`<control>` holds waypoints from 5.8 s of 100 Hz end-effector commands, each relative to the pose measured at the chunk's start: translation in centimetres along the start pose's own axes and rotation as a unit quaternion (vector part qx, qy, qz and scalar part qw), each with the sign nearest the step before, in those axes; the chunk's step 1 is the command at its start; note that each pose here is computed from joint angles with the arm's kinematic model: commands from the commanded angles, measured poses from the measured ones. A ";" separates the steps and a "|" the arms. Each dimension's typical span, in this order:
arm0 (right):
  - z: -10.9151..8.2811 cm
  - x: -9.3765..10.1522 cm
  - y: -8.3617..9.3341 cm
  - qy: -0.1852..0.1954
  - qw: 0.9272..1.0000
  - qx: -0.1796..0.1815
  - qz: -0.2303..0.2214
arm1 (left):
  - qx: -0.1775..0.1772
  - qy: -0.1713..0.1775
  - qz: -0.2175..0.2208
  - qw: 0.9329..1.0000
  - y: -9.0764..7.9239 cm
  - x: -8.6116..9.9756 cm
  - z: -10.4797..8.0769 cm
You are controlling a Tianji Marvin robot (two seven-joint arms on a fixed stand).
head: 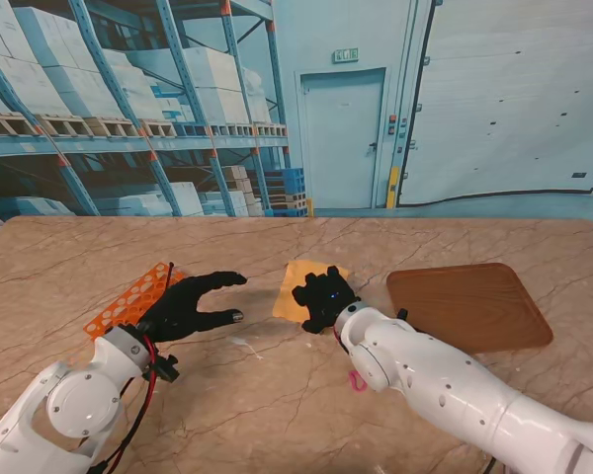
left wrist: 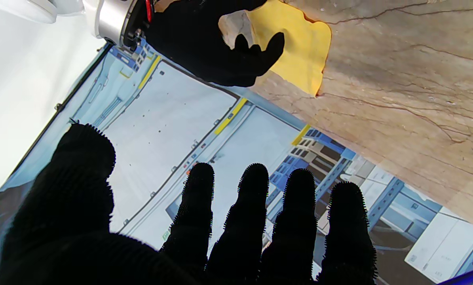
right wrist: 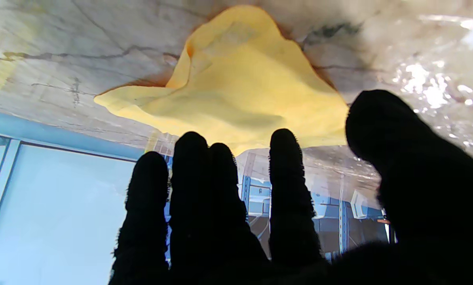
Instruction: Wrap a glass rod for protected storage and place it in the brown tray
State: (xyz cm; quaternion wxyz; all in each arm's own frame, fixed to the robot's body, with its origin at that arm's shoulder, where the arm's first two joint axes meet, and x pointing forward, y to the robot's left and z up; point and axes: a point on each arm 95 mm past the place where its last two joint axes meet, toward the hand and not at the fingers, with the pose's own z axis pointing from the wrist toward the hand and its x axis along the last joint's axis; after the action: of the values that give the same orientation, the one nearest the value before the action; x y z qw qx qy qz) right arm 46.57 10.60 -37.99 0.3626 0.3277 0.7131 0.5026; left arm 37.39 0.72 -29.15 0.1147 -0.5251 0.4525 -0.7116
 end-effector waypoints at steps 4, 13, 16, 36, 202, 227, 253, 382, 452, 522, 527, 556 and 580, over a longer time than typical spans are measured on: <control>0.8 0.0 0.4 0.001 1.000 0.004 -0.003 | -0.003 -0.001 -0.004 1.000 0.3 0.1 -0.2; 1.1 0.0 -0.1 0.005 1.000 0.018 -0.010 | -0.001 -0.001 -0.004 1.000 0.3 0.1 -0.3; 1.2 0.1 -0.3 0.007 1.000 0.022 -0.012 | 0.000 -0.001 -0.004 1.000 0.3 0.1 -0.3; 1.4 0.7 -1.4 0.013 0.999 0.047 -0.015 | 0.001 0.002 -0.011 1.000 0.2 0.3 -0.3; 1.2 1.6 1.1 0.078 0.996 0.014 0.036 | -0.003 -0.004 -0.028 1.000 0.4 0.5 0.1; 1.0 2.2 1.8 0.082 0.991 0.036 0.095 | 0.001 -0.003 -0.027 1.000 0.3 0.5 0.0; 0.7 2.7 2.1 0.096 0.986 0.057 0.125 | 0.001 -0.005 -0.027 1.000 0.3 0.5 0.0; -0.9 3.6 3.5 0.200 0.956 0.162 0.142 | -0.001 -0.007 -0.027 1.000 0.4 0.4 -0.1; -2.8 2.8 5.2 0.159 0.963 0.082 0.202 | 0.001 -0.006 -0.025 1.000 0.3 0.4 -0.1; -10.9 -3.0 5.7 0.070 0.882 -0.138 0.446 | 0.014 0.011 -0.012 1.000 0.0 0.7 -0.9; -11.3 -3.1 5.5 0.074 0.878 -0.139 0.452 | 0.013 0.012 -0.012 1.000 0.0 0.8 -0.9; -12.8 -2.7 5.1 0.090 0.868 -0.147 0.465 | 0.015 0.019 -0.009 1.000 0.1 1.0 -1.1; -13.2 -2.3 4.9 0.099 0.871 -0.138 0.462 | 0.044 0.033 -0.002 0.998 -0.4 1.2 -1.3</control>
State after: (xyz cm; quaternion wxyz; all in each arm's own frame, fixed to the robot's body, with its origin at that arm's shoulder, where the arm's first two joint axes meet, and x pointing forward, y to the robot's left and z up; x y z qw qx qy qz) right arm 37.28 3.39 -29.76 0.0626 0.5144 0.4329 0.7376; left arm 36.19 1.05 -28.33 0.1211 -0.5038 0.4305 -0.7390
